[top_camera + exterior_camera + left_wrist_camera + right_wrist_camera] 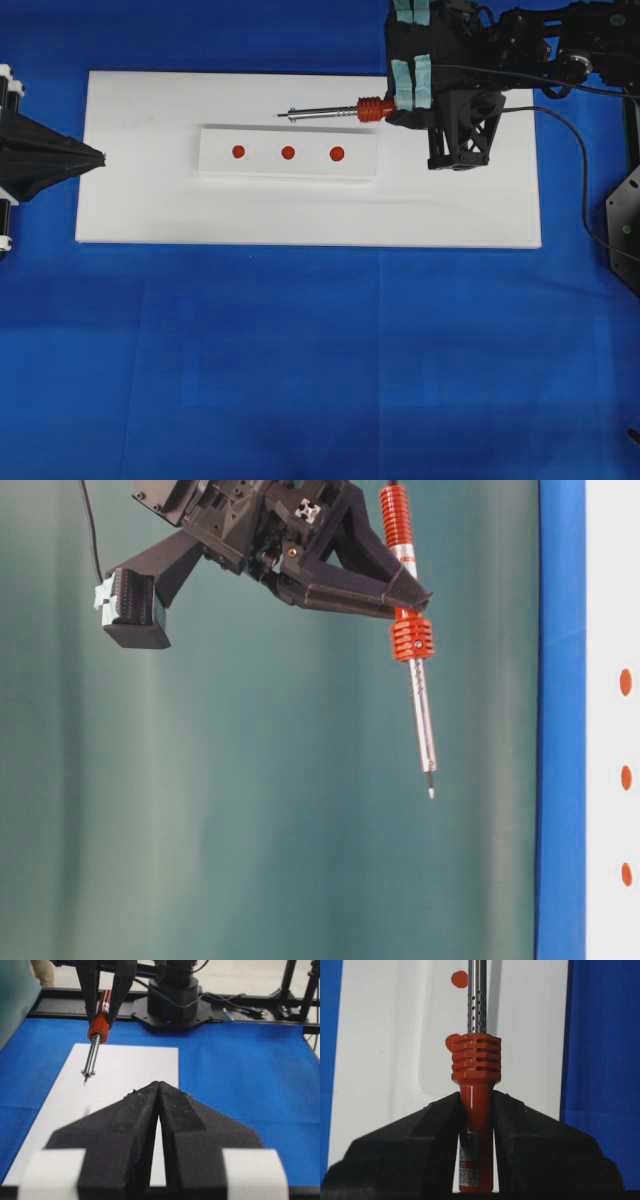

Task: Touch the tip of the soldering iron to the mark.
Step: 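Raise the iron and move it further right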

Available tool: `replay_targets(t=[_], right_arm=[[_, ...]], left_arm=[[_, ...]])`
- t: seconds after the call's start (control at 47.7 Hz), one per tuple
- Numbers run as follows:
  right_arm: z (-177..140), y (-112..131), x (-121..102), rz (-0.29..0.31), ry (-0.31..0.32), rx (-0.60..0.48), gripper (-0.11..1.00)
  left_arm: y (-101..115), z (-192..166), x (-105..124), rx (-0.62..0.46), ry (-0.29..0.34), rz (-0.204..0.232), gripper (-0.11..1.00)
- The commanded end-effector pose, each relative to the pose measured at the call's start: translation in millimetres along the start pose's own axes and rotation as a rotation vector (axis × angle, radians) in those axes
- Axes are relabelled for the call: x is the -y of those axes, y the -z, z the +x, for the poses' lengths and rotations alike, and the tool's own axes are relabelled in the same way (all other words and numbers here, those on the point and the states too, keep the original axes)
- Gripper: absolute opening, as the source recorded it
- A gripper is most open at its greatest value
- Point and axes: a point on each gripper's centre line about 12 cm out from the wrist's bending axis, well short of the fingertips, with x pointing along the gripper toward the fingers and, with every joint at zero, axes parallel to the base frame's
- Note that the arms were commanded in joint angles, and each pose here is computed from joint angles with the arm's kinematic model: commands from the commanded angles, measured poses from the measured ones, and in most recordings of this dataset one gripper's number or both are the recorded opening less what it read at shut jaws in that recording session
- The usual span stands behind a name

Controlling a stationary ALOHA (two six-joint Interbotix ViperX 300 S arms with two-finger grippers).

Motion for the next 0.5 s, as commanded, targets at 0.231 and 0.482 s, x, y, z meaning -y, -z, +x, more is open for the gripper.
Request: replay_targets(t=[0.231,0.482], right_arm=[[-15.4,14.8,4.5,0.052,0.021,-0.031,0.06],[-31.7,41.0,1.3,0.094,0.048,-0.066,0.06]], left_arm=[[-4.2,2.4,-0.2,0.012,-0.001,0.002,0.0],[-3.8,2.2,-0.2,0.012,-0.001,0.002,0.0]])
